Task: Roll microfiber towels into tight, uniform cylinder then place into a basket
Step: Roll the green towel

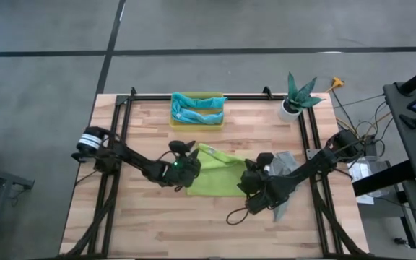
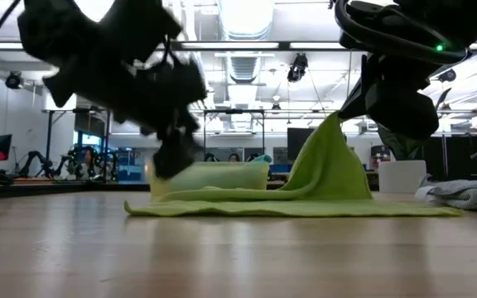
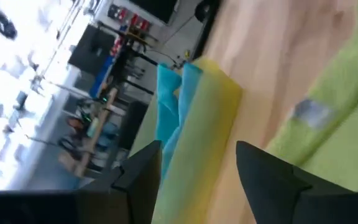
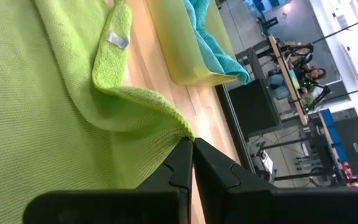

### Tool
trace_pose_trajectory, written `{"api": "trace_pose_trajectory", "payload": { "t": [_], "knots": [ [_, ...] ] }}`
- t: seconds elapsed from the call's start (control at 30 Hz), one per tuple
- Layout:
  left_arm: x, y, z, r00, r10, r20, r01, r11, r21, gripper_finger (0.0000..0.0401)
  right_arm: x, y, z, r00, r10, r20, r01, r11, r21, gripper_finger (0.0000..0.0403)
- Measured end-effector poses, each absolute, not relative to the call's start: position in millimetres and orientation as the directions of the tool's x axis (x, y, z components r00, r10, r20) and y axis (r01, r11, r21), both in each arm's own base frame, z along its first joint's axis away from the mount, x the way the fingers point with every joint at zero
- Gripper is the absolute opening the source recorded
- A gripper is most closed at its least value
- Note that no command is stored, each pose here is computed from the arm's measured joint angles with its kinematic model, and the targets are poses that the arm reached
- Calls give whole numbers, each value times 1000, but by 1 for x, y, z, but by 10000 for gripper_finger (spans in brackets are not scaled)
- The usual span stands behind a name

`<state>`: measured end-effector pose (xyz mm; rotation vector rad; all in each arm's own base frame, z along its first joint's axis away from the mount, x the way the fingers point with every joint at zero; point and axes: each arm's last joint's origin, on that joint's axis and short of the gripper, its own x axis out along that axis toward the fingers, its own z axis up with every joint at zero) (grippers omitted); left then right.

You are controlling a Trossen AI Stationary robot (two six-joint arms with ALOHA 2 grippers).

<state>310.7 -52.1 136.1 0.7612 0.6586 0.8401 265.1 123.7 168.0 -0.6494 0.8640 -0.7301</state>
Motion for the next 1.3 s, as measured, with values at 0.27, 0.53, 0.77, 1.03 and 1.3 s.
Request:
{"api": "trace_pose_trajectory", "payload": {
  "t": [0.27,0.53,0.77,1.03,1.3],
  "knots": [
    [316,-40,155,605,747,-276,-425,596,681,191,265,124,168,447,-782,-434,300,588,-751,9],
    [306,8,151,693,517,-502,-138,779,612,191,265,124,168,446,-782,-436,297,589,-752,9],
    [279,9,115,596,564,-572,-62,742,668,191,264,123,167,445,-782,-437,294,588,-753,9],
    [288,8,108,667,558,-494,-56,699,713,191,265,124,167,450,-779,-437,300,593,-747,9],
    [297,9,100,646,573,-504,33,639,769,191,265,124,167,451,-778,-437,300,594,-747,9]
  ]
}}
